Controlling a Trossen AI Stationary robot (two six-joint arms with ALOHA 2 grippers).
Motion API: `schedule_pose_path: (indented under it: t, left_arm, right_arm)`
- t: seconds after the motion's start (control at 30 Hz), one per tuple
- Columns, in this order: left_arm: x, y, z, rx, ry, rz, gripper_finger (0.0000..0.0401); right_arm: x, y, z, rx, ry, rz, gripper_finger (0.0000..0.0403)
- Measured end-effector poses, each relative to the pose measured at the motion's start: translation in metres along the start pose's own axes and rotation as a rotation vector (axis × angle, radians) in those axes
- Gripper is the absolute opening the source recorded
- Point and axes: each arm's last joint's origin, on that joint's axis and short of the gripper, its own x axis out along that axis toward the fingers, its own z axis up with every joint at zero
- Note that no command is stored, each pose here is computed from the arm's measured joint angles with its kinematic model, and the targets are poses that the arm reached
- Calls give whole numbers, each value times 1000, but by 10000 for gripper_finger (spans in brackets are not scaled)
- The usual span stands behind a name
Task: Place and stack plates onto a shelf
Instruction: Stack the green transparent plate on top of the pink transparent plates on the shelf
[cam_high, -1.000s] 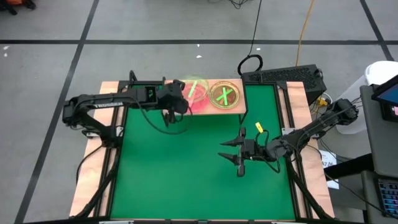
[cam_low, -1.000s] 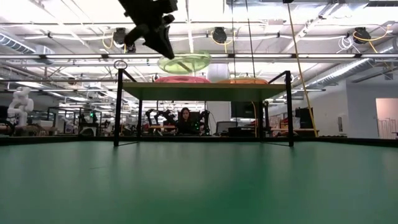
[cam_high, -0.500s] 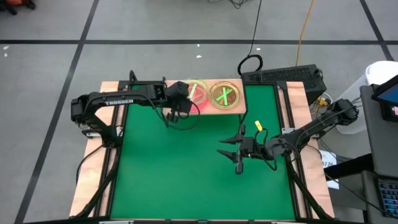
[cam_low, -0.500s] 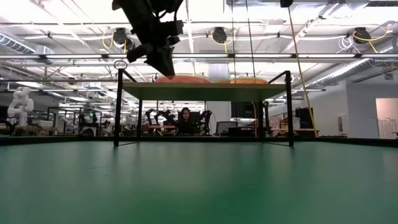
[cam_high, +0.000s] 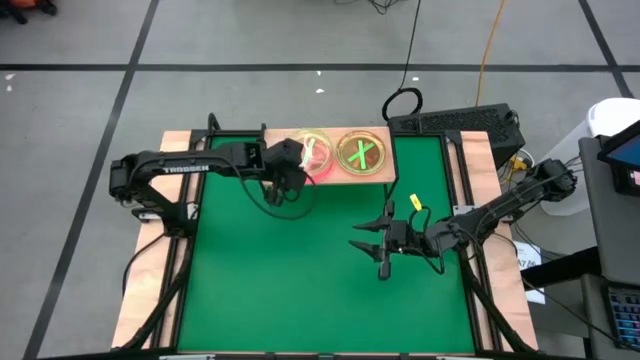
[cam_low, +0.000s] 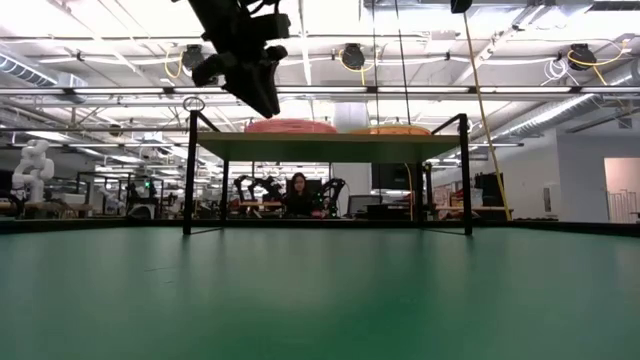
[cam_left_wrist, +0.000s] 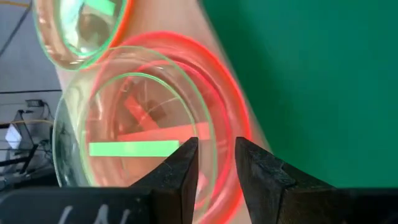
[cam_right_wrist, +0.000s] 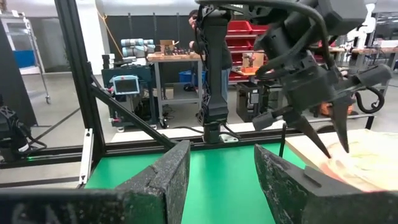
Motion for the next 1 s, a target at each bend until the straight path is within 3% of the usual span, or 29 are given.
schedule_pose_path:
  t: [0.3, 0.6, 1.0]
  left_arm:
    - [-9, 21, -6, -50, -34, 153, 113]
    - [21, 32, -19, -93, -2, 84, 113]
    - [26, 9, 1, -37, -27, 4, 113]
  right_arm:
    - [0, 0, 0, 1, -2, -1, 161]
    - [0, 0, -1, -4, 7, 2, 161]
    - [0, 0, -1, -6, 11, 3, 161]
